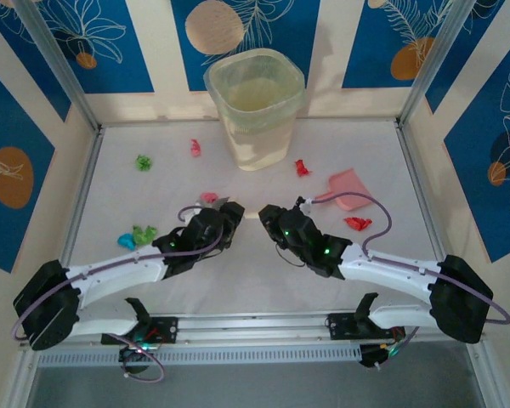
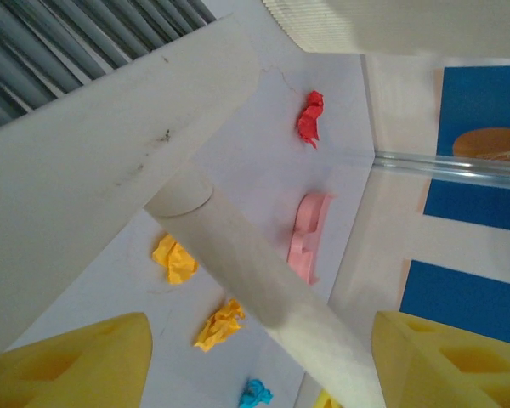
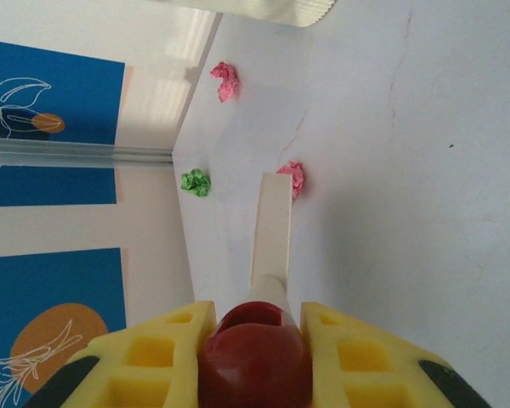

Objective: Sweep away the paper scraps from the table

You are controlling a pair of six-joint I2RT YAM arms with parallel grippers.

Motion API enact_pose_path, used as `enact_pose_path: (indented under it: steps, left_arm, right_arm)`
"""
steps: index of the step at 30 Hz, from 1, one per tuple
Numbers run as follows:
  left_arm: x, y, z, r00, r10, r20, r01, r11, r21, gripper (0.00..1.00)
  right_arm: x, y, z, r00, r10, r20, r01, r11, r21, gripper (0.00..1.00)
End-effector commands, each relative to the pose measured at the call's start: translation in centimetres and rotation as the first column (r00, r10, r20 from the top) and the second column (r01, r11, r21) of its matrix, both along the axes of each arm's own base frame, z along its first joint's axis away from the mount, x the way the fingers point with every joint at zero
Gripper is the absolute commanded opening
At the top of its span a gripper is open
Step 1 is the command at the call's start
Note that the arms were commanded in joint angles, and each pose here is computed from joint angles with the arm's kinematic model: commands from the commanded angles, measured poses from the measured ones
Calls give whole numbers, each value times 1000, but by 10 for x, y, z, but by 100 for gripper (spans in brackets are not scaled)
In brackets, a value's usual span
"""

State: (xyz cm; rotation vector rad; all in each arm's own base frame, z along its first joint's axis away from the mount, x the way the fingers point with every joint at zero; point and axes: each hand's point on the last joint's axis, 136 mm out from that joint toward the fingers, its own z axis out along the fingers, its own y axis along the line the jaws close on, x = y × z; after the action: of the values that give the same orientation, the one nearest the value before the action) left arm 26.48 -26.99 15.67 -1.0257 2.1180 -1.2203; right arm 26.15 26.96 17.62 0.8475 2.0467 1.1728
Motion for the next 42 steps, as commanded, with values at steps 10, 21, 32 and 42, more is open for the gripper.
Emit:
enact_pose_path:
  steps: [10, 21, 32, 42]
  left_arm:
    - [25, 7, -1, 995, 104, 1, -103, 993, -63, 62]
    - [32, -13, 0, 999, 53, 3, -53, 993, -110, 49]
    - [31, 7, 1, 996, 91, 19, -91, 996, -15, 0]
    - [21, 42, 11, 999, -44, 5, 42, 976, 212, 0]
  right_arm:
    - [-1, 8, 10, 998, 1, 65, -8, 994, 105, 0]
    - [-7, 32, 11, 991, 73, 110, -82, 994, 78, 0]
    - [-18, 33, 2, 988, 129, 80, -128, 992, -17, 0]
    - [-53, 49, 50, 763, 606, 224, -527, 784, -327, 80]
